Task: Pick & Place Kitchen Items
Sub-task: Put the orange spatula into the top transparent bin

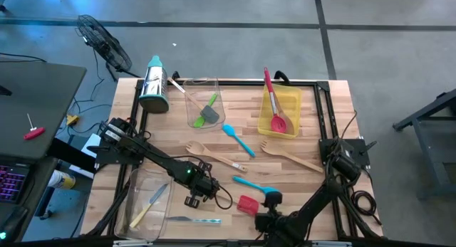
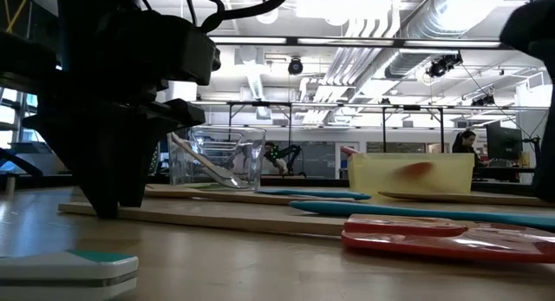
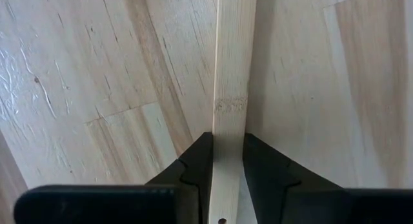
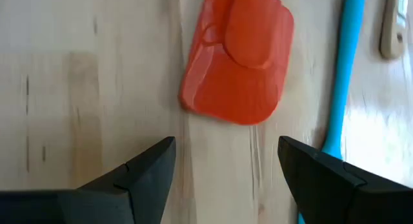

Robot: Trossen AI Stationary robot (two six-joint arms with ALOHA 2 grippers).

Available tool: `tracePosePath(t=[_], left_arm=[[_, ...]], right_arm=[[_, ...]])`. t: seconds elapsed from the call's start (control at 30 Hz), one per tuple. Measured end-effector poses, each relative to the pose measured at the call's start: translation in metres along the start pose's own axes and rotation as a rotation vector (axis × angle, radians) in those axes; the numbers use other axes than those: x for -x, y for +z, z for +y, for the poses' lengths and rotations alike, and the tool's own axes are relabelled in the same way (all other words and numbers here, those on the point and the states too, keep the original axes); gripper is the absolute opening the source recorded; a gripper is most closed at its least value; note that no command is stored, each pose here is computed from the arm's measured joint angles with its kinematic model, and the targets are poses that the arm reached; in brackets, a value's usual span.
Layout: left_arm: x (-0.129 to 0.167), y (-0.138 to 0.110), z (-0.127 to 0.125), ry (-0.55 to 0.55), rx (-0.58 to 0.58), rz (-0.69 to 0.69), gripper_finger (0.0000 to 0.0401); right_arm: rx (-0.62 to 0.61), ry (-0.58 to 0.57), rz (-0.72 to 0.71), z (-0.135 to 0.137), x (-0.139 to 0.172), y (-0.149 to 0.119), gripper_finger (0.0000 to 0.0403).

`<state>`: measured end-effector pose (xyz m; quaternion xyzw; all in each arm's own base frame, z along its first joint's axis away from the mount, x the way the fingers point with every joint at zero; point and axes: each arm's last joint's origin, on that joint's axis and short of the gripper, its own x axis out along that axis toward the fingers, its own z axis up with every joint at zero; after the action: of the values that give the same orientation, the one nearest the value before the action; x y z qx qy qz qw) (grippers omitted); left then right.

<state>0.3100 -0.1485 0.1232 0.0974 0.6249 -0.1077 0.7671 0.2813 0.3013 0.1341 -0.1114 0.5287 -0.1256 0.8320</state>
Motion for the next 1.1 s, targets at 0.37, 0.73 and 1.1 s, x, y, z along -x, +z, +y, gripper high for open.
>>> tracePosePath(t=[0.37, 0.73, 1.1], left_arm=[[0.0, 0.0, 0.0, -0.002, 0.0, -0.001, 0.0074], [0.0, 0.0, 0.0, -0.003, 0.007, -0.001, 0.0074], [0.0, 0.0, 0.0, -0.006, 0.005, -0.001, 0.0074]], right_arm=[[0.276, 0.032, -0.037, -0.003, -0.008, 0.013, 0.0265], [0.372, 0.097, 0.027, -0.014, -0.026, 0.017, 0.0265], [0.689, 0.027, -0.003, -0.023, -0.041, 0.012, 0.0265]])
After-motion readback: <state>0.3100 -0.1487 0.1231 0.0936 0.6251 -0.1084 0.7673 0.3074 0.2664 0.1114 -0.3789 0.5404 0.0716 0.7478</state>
